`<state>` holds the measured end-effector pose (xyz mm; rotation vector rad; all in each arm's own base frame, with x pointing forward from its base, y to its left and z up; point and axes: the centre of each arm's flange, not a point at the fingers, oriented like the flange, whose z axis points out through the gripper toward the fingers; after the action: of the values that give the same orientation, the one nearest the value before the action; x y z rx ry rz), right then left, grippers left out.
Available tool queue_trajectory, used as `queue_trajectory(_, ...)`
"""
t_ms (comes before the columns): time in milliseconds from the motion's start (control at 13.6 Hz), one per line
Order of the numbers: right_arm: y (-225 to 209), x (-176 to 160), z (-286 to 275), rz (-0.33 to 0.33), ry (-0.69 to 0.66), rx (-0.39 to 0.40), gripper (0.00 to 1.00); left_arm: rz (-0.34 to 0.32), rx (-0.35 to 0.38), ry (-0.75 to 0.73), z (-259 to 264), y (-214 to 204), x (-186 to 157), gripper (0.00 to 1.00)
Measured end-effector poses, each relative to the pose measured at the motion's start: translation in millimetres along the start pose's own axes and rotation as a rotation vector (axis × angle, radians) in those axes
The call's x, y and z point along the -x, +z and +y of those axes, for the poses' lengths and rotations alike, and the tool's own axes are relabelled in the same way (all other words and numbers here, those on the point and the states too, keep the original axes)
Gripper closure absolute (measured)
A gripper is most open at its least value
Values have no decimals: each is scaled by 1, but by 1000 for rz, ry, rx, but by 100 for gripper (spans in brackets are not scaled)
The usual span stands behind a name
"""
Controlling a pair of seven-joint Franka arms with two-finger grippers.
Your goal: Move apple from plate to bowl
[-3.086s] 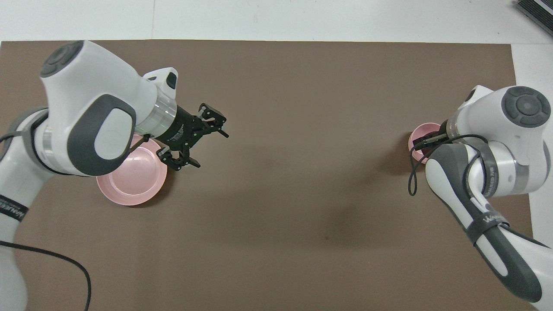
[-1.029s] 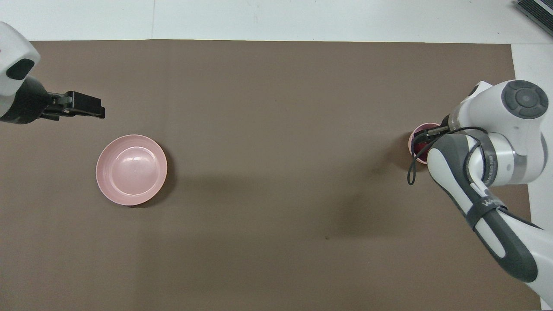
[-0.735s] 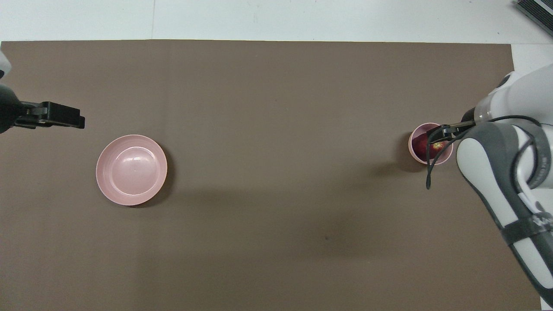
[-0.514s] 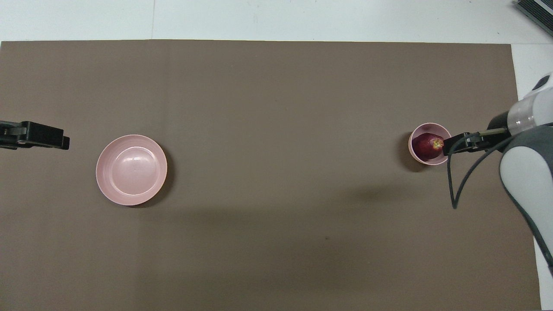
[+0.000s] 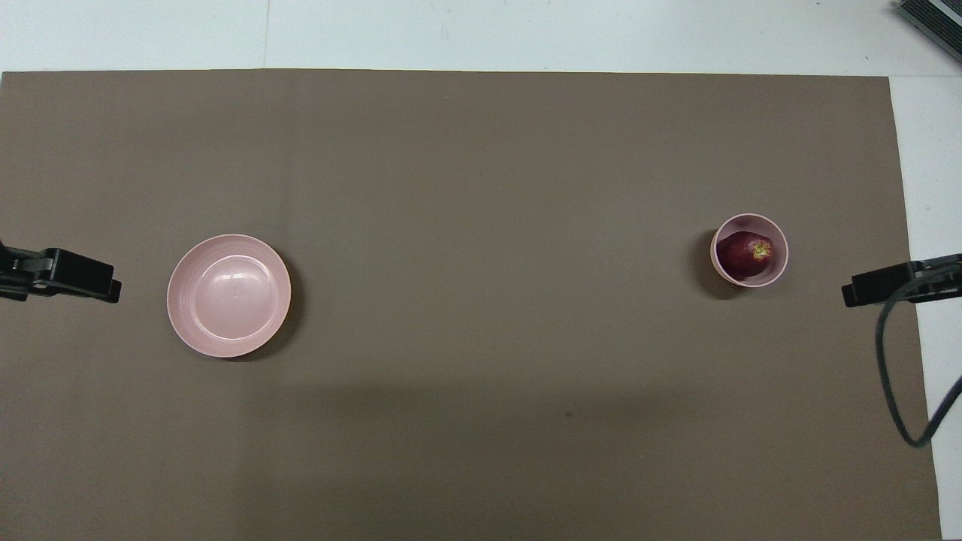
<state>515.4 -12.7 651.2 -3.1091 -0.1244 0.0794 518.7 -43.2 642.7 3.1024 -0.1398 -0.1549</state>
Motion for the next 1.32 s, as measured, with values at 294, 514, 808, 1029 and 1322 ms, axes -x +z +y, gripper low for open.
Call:
queue_trajectory(294, -3, 0, 1, 7, 1, 2, 0, 1, -2, -7, -4, -1, 0, 0)
queue_trajectory(514, -2, -1, 1, 13, -8, 8, 0, 1, -1, -10, -6, -1, 1, 0)
queue_trajectory(808, -5, 0, 3, 16, -38, 34, 0, 1, -1, -10, -6, -1, 1, 0)
queue_trajectory(1029, -13, 7, 0, -16, -42, 33, 0, 1, -1, -10, -6, -1, 1, 0)
queue_trajectory(1322, -17, 8, 1, -8, -40, 30, 0, 0, -1, -10, -6, -1, 1, 0)
